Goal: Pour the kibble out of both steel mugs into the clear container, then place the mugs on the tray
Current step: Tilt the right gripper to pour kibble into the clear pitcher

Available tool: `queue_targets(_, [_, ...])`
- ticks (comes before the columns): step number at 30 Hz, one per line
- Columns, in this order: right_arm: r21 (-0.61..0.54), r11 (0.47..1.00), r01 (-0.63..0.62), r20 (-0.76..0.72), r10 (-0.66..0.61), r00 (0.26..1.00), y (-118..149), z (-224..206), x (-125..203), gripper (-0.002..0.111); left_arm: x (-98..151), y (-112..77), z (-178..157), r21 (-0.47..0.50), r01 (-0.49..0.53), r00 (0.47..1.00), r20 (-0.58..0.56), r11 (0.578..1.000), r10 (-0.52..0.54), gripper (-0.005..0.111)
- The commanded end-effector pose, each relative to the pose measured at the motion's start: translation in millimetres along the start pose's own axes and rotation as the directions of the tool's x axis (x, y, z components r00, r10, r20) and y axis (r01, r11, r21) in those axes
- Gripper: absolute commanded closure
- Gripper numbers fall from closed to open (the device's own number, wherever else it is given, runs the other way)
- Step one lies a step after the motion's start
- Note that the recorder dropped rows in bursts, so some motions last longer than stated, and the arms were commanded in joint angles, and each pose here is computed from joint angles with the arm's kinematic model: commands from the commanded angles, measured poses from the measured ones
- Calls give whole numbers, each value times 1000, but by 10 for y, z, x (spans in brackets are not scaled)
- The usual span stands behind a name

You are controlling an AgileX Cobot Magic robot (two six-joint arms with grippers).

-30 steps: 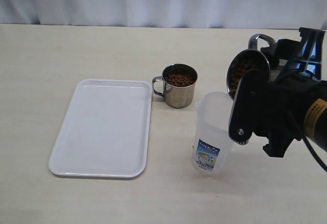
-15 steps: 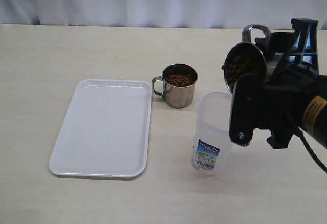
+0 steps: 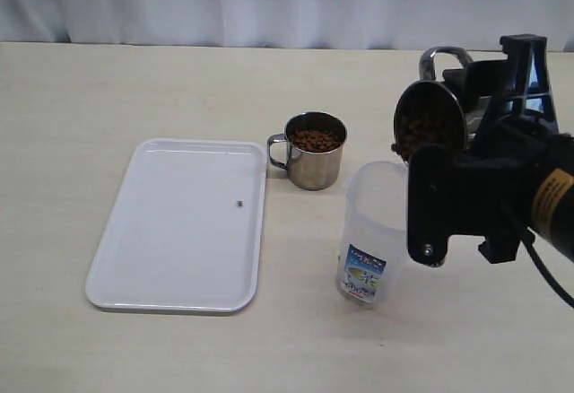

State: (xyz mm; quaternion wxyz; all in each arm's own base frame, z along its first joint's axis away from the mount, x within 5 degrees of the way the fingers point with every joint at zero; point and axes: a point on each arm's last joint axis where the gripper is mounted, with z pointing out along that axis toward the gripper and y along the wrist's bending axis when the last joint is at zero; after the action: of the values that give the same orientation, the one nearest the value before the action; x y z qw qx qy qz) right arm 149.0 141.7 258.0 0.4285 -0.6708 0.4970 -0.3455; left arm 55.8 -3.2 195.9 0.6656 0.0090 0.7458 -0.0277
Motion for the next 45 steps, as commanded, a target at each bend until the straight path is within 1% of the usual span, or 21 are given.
queue_targets(1, [-15, 998, 68, -5, -68, 998, 5, -6, 3, 104, 4, 1, 1, -2, -3, 1000, 5, 1000, 3, 107])
queue_targets(6, [-17, 997, 77, -5, -77, 997, 7, -6, 3, 104, 4, 1, 1, -2, -3, 1000, 5, 1000, 3, 107])
queue_targets(9, [-17, 993, 116, -5, -116, 993, 7, -6, 3, 104, 4, 1, 1, -2, -3, 1000, 5, 1000, 3, 107])
queue_targets(13, [-17, 990, 139, -4, -139, 990, 7, -6, 3, 104, 4, 1, 1, -2, -3, 1000, 5, 1000, 3, 107])
queue_targets(16, [-17, 982, 186, -4, -186, 983, 7, -6, 3, 104, 4, 1, 1, -2, -3, 1000, 5, 1000, 3, 107])
queue_targets(30, [2, 978, 210, 21, -210, 977, -6, -6, -22, 104, 4, 1, 1, -2, -3, 1000, 5, 1000, 3, 107])
queue_targets(36, [17, 963, 269, 21, -270, 963, -18, -6, -25, 104, 4, 1, 1, -2, -3, 1000, 5, 1000, 3, 107])
queue_targets(45, [43, 950, 308, 19, -309, 951, -40, -7, -32, 104, 4, 1, 1, -2, -3, 1000, 5, 1000, 3, 107])
